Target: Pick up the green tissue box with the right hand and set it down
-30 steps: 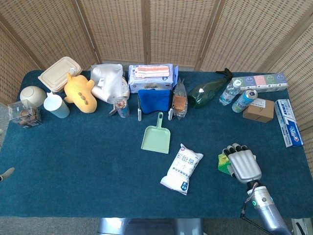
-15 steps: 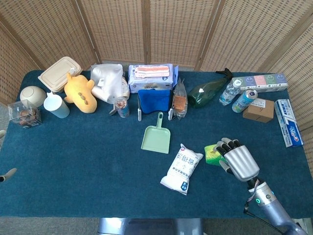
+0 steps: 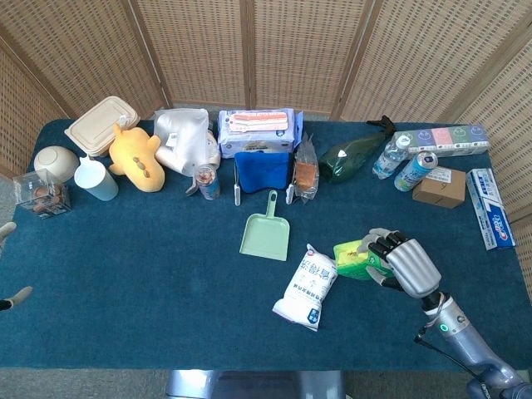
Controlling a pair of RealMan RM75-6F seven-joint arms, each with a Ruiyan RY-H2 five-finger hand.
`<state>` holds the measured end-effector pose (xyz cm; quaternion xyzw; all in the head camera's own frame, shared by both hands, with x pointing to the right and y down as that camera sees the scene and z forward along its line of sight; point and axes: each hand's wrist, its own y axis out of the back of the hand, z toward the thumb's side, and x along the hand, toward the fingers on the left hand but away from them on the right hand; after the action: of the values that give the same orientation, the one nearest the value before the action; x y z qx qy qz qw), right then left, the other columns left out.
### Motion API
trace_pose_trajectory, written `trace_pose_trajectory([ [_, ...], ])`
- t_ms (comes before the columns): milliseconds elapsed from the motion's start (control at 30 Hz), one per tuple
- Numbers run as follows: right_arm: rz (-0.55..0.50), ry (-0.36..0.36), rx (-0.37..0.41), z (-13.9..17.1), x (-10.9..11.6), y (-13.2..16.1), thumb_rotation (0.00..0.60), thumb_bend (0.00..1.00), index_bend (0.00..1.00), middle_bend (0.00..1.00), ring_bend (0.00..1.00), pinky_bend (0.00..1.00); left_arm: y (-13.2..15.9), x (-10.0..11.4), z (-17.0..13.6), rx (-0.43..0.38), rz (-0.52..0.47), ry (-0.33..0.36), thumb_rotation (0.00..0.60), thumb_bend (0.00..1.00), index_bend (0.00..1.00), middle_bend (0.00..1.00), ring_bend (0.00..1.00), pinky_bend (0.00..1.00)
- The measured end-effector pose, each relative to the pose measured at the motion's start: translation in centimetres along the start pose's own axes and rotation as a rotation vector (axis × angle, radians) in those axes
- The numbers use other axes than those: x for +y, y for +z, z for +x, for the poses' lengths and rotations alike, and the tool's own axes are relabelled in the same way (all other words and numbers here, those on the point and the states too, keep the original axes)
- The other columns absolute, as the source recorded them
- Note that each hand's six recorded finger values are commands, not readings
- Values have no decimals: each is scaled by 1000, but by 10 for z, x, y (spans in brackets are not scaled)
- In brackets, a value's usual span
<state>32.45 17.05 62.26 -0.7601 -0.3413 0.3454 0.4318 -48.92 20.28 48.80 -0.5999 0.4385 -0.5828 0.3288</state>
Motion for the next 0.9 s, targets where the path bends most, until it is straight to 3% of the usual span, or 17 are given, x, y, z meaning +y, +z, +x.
trace_pose_trajectory([
  [400,-127,13,-64,15,-12,-37,600,445,353,358,257,477,0,-1,0,0,1,-5,600,104,113,0,0,0],
  [500,-113,13,-69,22,-13,-45,600,410,275,311,219,446,1,-2,0,0,2,-6,600,104,113,0,0,0],
  [667,-100,1,-69,34,-15,-53,600,304,57,142,107,383,2,-3,0,-1,4,-10,600,104,113,0,0,0],
  [900,-46,-13,-22,47,-14,-53,600,286,0,33,11,298,4,-5,0,-3,10,-15,600,104,113,0,0,0],
])
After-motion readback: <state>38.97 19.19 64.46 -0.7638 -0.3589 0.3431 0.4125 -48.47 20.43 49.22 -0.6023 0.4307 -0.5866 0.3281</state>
